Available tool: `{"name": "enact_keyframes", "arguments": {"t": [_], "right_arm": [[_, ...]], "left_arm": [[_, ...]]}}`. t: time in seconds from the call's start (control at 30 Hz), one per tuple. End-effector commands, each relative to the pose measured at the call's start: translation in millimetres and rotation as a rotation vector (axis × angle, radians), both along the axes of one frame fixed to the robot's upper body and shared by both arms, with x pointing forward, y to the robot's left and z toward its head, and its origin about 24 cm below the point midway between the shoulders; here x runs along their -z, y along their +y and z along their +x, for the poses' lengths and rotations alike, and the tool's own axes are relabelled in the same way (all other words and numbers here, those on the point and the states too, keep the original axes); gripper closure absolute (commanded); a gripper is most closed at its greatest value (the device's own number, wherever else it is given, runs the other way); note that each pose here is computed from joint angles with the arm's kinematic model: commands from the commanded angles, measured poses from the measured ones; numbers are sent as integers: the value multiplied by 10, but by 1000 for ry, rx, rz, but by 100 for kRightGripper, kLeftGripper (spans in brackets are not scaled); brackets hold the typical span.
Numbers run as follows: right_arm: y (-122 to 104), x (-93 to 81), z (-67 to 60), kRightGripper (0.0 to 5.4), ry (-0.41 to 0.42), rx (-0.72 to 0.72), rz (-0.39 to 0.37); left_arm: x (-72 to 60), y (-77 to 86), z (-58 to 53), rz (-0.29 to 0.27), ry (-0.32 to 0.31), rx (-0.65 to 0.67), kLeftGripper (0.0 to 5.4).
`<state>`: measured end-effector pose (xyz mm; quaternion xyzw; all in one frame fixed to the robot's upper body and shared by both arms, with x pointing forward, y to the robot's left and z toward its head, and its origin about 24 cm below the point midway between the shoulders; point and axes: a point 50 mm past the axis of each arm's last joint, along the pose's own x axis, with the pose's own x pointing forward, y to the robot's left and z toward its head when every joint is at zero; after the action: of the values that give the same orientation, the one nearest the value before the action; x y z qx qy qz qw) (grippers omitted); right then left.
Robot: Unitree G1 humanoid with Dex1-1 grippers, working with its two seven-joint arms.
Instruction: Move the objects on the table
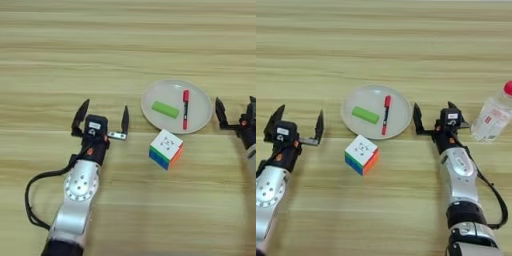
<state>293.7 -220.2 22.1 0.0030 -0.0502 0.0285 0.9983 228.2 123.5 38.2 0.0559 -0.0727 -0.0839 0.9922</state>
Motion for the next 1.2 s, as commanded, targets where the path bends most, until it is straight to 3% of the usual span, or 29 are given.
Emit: {"name": "enact_keyframes", "arguments": {"t": [0.03, 0.1, 0.33, 0.63, 1.0, 1.2], "right_arm": [[40, -29, 45, 4, -14, -5, -6], [52, -26, 50, 4, -13, -5, -6], [88, -17, 60, 4, -12, -3, -1], [122, -10, 62, 4, -12, -2, 1], [141, -4, 69, 4, -8, 1, 3], [148, -1, 73, 4, -7, 2, 4]], "left_arm": [[29, 57, -162, 31, 42, 33, 0], [50, 82, -224, 42, 59, 46, 0], [30, 16, -270, 63, 58, 149, 0], [102, -7, -317, 18, 100, 266, 0], [110, 178, -401, 59, 153, 385, 0], [113, 140, -455, 49, 162, 446, 0]]}}
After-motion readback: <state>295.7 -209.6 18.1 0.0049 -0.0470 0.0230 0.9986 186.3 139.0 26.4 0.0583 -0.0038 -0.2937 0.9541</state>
